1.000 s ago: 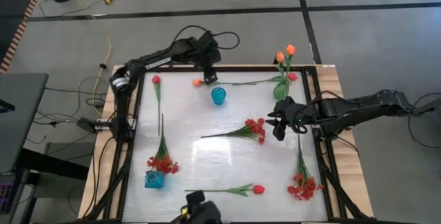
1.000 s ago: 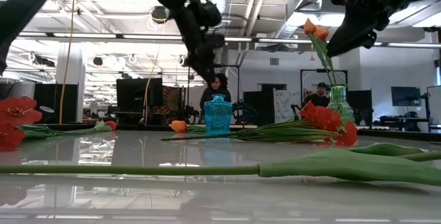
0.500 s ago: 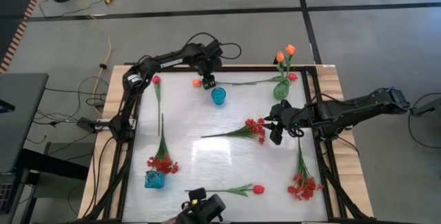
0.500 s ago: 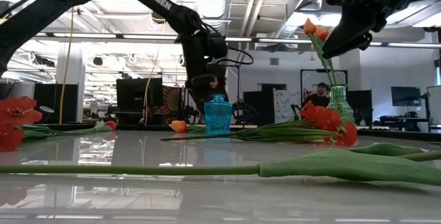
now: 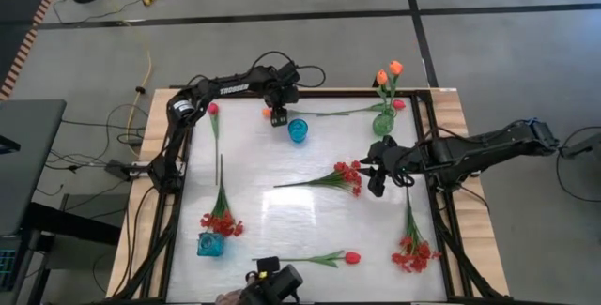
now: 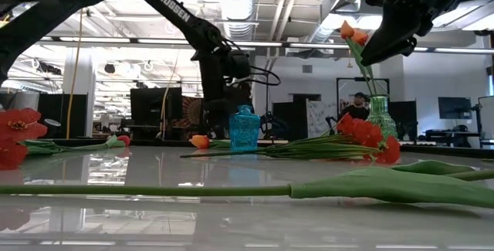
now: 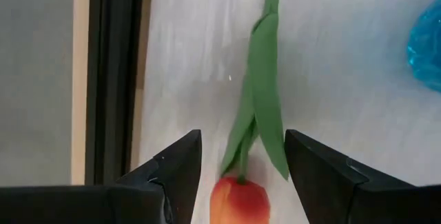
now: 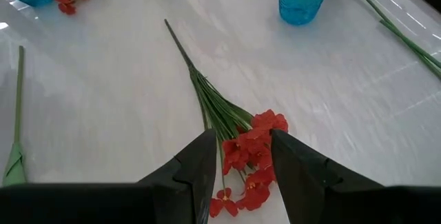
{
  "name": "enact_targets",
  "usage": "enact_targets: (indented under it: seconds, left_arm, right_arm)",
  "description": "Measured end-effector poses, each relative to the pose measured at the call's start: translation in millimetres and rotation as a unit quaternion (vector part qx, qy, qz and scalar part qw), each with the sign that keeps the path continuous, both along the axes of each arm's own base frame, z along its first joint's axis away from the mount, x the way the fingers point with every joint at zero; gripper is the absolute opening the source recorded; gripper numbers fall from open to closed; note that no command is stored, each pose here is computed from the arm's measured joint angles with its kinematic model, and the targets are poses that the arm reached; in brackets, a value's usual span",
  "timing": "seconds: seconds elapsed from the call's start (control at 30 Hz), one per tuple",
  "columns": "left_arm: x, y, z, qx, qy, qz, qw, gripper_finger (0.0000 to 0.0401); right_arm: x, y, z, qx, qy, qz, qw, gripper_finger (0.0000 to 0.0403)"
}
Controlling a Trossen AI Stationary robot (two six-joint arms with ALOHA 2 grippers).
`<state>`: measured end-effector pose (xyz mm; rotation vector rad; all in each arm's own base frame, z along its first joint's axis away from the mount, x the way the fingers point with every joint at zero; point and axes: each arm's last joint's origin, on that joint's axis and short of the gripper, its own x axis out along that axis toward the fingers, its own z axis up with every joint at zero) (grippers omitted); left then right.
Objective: Sort flowers into vase by color
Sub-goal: Put the orange tulip into the green vase
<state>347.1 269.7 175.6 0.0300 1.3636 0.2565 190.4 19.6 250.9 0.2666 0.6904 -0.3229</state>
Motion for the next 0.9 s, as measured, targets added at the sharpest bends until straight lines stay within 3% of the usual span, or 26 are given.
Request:
enact_targets:
  seconds: [0.23,0.43,0.57,0.77,0.9]
  left_arm:
    - [2.6,2.8,-21.9,-0.008,0.023,-0.009,1.000,0.0196]
    - [3.1,3.7,-24.2,-0.009,0.025,-0.009,1.000,0.0191]
    - [1.9,5.6,-22.0,-0.011,0.027,-0.007,1.000,0.0144]
    - [2.6,9.7,-13.3,0.001,0.036,0.014,0.999,0.0026]
    - [1.9,9.2,1.7,-0.011,0.052,0.019,0.998,0.0010]
  right_arm:
    - [0.6,0.1,0.6,0.001,-0.004,0.000,1.000,0.0166]
    - [0.9,1.8,1.1,0.004,-0.009,0.002,1.000,0.0166]
    - [0.8,1.8,1.1,0.004,-0.008,0.002,1.000,0.0166]
    - [0.8,1.7,1.1,0.004,-0.008,0.002,1.000,0.0166]
    - [0.9,1.7,1.1,0.004,-0.009,0.002,1.000,0.0166]
